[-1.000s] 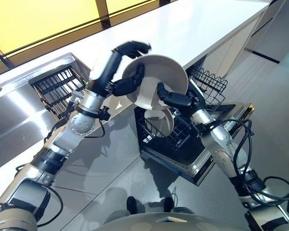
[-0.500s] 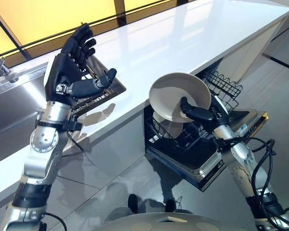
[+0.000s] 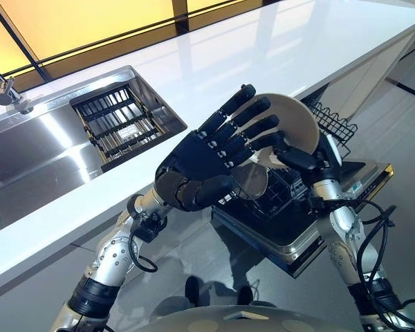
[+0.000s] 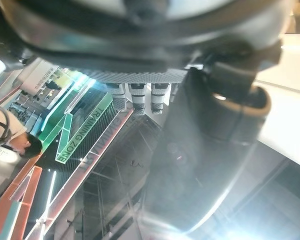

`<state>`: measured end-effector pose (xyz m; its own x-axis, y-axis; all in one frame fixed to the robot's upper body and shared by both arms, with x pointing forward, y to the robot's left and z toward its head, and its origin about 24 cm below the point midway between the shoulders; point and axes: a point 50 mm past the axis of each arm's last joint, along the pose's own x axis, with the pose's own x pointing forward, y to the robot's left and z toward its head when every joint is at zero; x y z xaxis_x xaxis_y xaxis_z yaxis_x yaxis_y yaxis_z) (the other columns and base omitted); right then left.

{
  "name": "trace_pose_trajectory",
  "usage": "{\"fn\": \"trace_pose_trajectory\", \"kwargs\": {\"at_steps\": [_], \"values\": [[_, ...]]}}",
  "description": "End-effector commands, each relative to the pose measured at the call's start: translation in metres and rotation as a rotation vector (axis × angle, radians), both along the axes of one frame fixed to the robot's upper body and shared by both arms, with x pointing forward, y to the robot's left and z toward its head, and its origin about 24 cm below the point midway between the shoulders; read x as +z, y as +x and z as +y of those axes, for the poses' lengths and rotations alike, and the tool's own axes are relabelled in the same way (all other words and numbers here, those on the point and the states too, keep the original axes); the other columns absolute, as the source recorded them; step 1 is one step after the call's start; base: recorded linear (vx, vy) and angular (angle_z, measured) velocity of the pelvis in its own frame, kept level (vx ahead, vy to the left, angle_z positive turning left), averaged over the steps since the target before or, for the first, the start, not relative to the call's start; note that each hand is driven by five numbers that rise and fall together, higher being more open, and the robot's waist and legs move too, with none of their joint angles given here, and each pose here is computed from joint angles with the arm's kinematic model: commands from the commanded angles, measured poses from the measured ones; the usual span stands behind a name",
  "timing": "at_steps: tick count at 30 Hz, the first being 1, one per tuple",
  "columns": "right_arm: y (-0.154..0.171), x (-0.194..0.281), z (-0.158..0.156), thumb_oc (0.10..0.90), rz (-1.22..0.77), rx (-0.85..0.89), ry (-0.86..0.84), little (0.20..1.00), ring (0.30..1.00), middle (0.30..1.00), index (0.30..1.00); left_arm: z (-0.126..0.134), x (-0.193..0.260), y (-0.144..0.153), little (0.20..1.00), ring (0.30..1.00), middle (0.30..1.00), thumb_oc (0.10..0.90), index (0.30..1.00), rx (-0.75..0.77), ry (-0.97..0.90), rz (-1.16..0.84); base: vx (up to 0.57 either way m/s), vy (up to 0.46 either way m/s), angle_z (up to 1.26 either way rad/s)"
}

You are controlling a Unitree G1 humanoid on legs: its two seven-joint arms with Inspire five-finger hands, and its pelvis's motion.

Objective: Pick up plates and place into dishwasher.

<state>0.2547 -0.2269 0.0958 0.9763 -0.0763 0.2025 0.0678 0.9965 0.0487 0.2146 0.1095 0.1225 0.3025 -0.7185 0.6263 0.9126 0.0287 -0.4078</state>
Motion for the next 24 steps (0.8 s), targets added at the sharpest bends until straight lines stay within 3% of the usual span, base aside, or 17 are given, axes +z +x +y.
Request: {"fn": "trace_pose_trajectory", "kwargs": {"at_steps": [1,5,8,17,24], "values": [[0.017,0.075,-0.011,0.1,-0.384,-0.063,-0.053,0.2,0.3,0.3,0.3,-0.015,-0.012,-0.014,0.9,0.9,0.9,0.8,0.9,-0.227,0.03,-0.068,0.0,0.0,0.0],[0.024,0.08,-0.025,0.1,-0.385,-0.158,-0.103,0.2,0.3,0.3,0.3,-0.012,-0.054,-0.021,0.9,0.9,0.9,0.8,0.9,-0.306,0.154,0.15,0.0,0.015,-0.02],[0.027,0.082,-0.037,0.1,-0.38,-0.216,-0.136,0.2,0.3,0.3,0.3,0.002,-0.094,-0.027,0.9,0.9,0.9,0.8,0.9,-0.27,0.21,0.375,0.0,0.025,-0.05],[0.045,0.093,-0.069,0.1,-0.291,-0.406,-0.281,0.2,0.3,0.3,0.3,0.048,-0.189,-0.081,0.9,0.9,0.9,0.8,0.9,-0.155,0.269,0.881,0.0,0.004,0.0],[0.059,0.096,-0.077,0.1,-0.213,-0.503,-0.413,0.2,0.3,0.3,0.3,0.068,-0.23,-0.129,0.9,0.9,0.9,0.8,0.9,-0.12,0.36,1.126,0.03,-0.017,0.06]]}}
